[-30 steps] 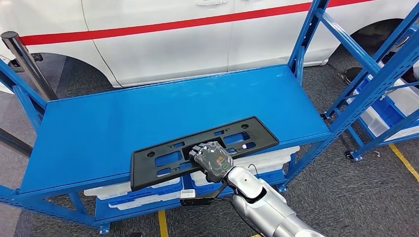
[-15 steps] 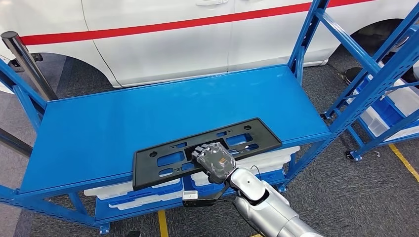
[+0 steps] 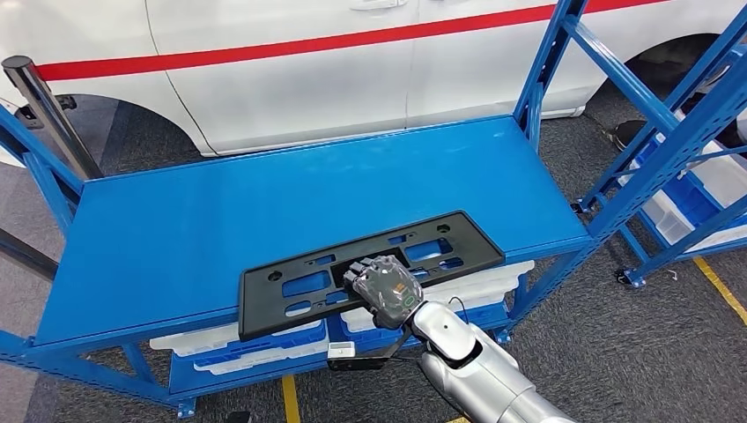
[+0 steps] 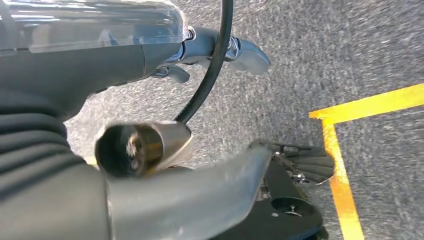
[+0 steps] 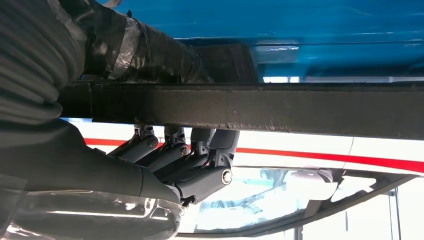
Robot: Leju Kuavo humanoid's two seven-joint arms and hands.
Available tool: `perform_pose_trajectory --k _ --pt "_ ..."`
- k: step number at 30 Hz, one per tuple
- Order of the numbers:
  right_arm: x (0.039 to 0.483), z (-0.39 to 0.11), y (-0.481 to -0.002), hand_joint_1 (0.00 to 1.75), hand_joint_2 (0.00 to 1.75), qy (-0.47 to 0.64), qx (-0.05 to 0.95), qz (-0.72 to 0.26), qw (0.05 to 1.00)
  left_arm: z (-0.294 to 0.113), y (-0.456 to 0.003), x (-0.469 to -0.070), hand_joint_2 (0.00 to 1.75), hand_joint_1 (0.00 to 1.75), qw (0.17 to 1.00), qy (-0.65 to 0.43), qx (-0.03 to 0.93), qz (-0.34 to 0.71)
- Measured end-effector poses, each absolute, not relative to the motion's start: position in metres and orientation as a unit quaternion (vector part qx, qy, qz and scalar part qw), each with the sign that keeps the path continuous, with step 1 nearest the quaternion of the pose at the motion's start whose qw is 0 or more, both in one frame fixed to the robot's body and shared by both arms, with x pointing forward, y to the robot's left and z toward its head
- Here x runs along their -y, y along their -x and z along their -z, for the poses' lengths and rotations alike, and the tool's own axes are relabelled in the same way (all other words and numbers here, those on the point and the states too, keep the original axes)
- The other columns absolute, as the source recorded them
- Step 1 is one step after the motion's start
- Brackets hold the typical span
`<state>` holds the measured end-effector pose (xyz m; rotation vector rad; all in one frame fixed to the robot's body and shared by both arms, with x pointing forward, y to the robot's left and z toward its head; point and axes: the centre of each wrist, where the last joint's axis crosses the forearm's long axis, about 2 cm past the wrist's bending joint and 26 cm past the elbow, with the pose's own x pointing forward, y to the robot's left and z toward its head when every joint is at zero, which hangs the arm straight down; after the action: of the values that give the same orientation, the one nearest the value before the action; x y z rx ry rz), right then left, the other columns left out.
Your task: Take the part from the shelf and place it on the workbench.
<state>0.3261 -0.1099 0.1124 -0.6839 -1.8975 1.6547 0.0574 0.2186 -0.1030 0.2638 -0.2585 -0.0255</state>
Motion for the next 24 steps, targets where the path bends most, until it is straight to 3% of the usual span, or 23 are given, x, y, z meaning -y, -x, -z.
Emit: perform_pose_trajectory --k 9,18,24 --pt "0.111 -0.109 -0.320 1.75 1.75 0.282 0.712 -0.598 0.237 0.103 -0.058 -0.219 1.75 0.00 0.981 -0.142 0.133 0.012" --pt "0.100 -0.117 -0.302 1.75 1.75 0.345 0.770 -0.523 0.121 0.103 -0.058 -0.219 1.75 0.00 0.980 -0.147 0.130 0.016" --pt "0.096 -0.131 -0.292 1.75 1.75 0.357 0.788 -0.493 0.096 0.103 -0.059 -0.219 1.75 0.00 0.980 -0.148 0.132 0.019"
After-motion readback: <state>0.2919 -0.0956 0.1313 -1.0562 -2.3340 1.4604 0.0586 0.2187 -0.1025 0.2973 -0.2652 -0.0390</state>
